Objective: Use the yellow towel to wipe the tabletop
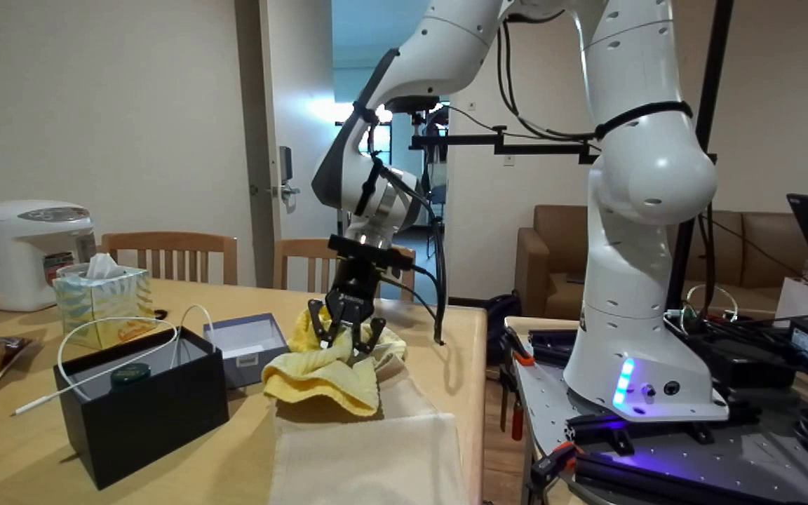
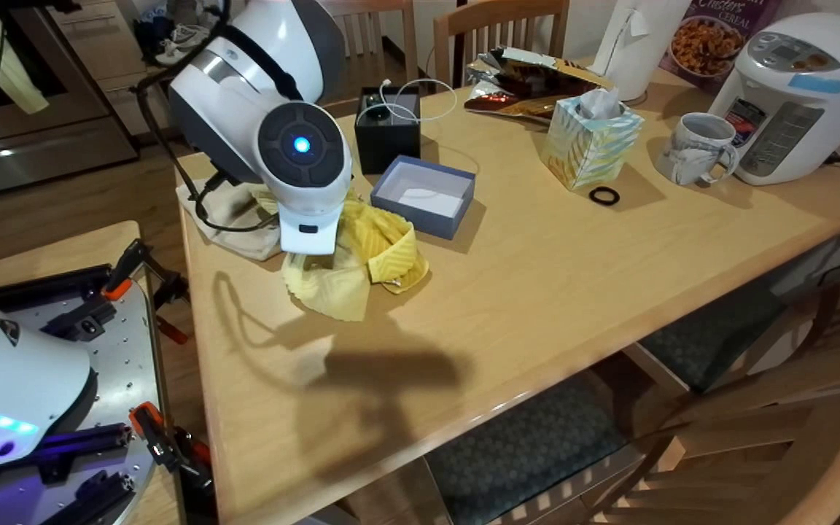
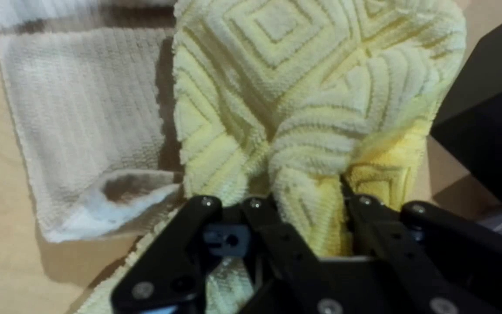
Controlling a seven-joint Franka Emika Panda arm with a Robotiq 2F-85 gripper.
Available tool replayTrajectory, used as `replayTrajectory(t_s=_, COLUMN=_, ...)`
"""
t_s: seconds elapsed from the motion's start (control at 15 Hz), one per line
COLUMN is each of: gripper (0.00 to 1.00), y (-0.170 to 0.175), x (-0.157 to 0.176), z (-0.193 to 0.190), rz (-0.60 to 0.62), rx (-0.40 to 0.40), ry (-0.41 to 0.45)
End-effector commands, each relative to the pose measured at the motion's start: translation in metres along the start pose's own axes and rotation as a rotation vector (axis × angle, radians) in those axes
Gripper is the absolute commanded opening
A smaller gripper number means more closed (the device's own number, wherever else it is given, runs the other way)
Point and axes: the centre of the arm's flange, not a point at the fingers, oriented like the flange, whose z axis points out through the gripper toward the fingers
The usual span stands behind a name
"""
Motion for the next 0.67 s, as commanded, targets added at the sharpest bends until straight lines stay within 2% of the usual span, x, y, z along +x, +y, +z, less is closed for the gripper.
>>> replayTrajectory(t_s=0.0, gripper=0.10, y=0.0092, x=0.0039, z=0.0053, rz=-0.058, rx=-0.014, ry=-0.047)
replayTrajectory(t_s=0.07, gripper=0.09, y=0.0033, x=0.0007, z=0.0038, rz=-0.025, rx=-0.008, ry=-0.020)
replayTrajectory(t_s=0.13, gripper=0.20, y=0.0044, x=0.0021, z=0.0037, rz=-0.024, rx=-0.009, ry=-0.020)
replayTrajectory(t_s=0.53, gripper=0.20, y=0.0044, x=0.0023, z=0.0036, rz=-0.024, rx=-0.010, ry=-0.019)
replayTrajectory(t_s=0.6, gripper=0.08, y=0.0032, x=0.0001, z=0.0005, rz=-0.031, rx=-0.010, ry=-0.012)
